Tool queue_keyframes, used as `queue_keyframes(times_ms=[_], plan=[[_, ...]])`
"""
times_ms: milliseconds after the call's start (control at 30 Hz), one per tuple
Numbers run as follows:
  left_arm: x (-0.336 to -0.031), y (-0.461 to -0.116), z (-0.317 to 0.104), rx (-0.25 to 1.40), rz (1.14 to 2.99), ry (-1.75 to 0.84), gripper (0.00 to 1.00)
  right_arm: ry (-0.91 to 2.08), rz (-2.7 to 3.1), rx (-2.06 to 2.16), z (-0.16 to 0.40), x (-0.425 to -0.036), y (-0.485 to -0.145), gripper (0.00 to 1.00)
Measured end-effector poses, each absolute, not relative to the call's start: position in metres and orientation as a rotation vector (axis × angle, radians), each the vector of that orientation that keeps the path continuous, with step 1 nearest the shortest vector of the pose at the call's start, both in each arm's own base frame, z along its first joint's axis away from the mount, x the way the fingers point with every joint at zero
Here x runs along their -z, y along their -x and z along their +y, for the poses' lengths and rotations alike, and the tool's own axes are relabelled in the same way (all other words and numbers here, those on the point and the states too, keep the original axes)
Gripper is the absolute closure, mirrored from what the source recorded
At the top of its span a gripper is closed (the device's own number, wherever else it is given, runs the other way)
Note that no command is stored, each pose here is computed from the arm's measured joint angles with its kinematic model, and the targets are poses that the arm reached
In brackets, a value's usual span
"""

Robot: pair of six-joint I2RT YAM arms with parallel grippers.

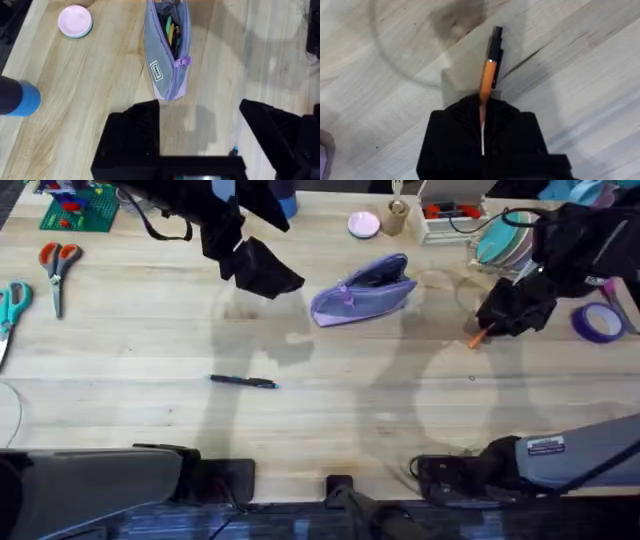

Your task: Unzip the bag, pick up the pens from the table one at a time and place them inside, then zip the bag closed.

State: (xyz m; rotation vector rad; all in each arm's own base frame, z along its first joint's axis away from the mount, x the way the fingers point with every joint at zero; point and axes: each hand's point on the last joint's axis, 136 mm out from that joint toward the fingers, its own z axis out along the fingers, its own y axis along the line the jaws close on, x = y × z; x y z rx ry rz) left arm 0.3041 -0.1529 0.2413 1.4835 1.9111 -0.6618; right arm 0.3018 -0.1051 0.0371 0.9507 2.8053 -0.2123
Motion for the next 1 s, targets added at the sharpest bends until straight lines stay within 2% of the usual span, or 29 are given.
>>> queue_keyframes(times_ms=[333, 667, 1000], plan=[[-0.241, -0.304, -0.153, 0.662, 1.911, -1.483, 0.007, -0.869, 2.823, 0.192, -0.101, -0.042, -0.296, 0.972], [-0.241, -0.304, -0.153, 0.662, 1.911, -1.483, 0.007, -0.624, 2.688, 0.194, -0.100, -0.103, -0.301, 0.971], [-0.241, -0.304, -0.153, 0.661, 1.911, -1.483, 0.007, -0.249, 2.678, 0.225, -0.074, -0.122, -0.312, 0.971]])
